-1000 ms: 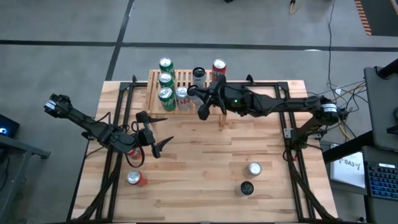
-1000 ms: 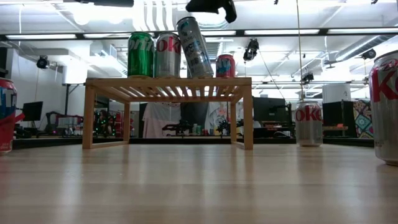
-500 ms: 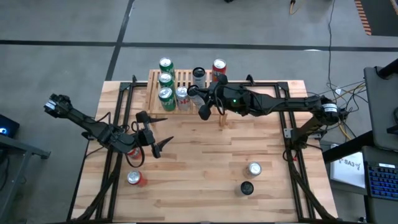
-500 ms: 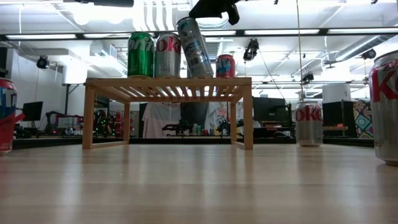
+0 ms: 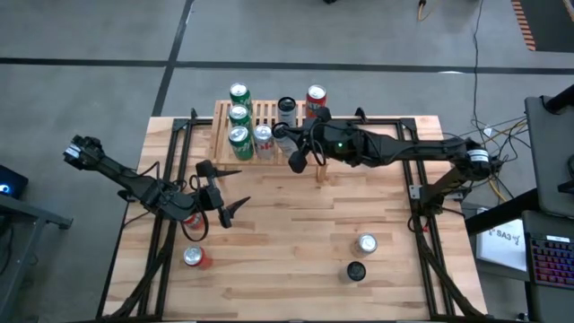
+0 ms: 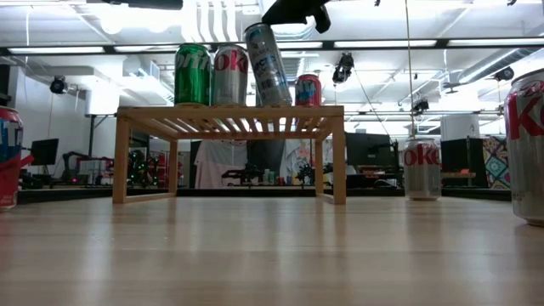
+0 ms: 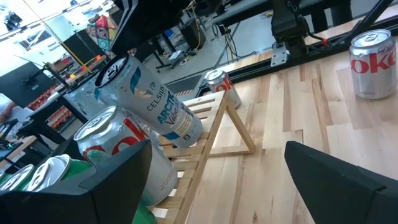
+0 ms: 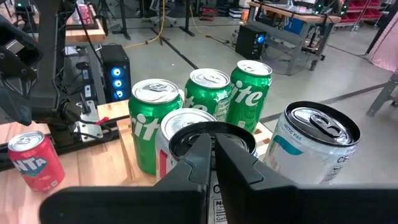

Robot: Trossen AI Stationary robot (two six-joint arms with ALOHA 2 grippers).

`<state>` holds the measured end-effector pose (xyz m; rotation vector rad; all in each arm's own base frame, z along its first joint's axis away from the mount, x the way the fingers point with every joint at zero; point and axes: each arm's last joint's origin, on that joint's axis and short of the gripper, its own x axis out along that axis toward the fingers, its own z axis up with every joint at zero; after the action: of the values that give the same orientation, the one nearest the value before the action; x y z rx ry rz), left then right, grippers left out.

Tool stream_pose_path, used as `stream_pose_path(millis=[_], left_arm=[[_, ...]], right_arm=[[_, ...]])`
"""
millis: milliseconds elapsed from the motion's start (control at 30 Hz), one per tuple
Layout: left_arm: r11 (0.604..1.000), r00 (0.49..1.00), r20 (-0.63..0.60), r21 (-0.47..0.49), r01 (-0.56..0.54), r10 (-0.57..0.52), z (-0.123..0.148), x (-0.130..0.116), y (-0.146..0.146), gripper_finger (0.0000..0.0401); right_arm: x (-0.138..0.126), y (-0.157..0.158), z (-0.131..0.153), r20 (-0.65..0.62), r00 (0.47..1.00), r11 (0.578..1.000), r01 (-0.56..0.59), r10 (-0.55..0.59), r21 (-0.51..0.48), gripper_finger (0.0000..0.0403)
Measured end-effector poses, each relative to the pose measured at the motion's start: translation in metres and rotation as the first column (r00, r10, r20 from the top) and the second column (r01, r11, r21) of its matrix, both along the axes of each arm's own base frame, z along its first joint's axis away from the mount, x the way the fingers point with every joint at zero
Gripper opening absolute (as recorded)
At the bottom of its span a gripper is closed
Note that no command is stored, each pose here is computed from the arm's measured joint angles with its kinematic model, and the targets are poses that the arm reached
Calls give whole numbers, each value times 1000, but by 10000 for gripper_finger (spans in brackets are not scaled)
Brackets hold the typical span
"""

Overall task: Place canned beverage on shelf
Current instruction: Put the top right blue soda can on the shelf

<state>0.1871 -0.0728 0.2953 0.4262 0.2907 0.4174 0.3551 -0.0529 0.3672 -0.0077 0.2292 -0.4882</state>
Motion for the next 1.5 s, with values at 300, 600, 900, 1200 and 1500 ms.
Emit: stream_pose_path(millis=[300,600,900,1200,1500], left_arm=[[1000,1000,-1,0,0,0,0,0,0,352],[1000,1000,-1,0,0,0,0,0,0,352],[1000,1000,-1,0,0,0,0,0,0,352],[1000,1000,-1,0,0,0,0,0,0,352],[1000,1000,-1,0,0,0,0,0,0,352]], right_arm=[[-6,1,1,-36,999,1000,1,-1,7,12],[-11,1,2,-62,998,1000,1,-1,10,12],[-11,1,2,-66,998,1000,1,0,11,12],[-17,2,3,-99,995,1000,4,-2,21,12],[-20,2,5,-94,996,1000,3,-1,21,12]])
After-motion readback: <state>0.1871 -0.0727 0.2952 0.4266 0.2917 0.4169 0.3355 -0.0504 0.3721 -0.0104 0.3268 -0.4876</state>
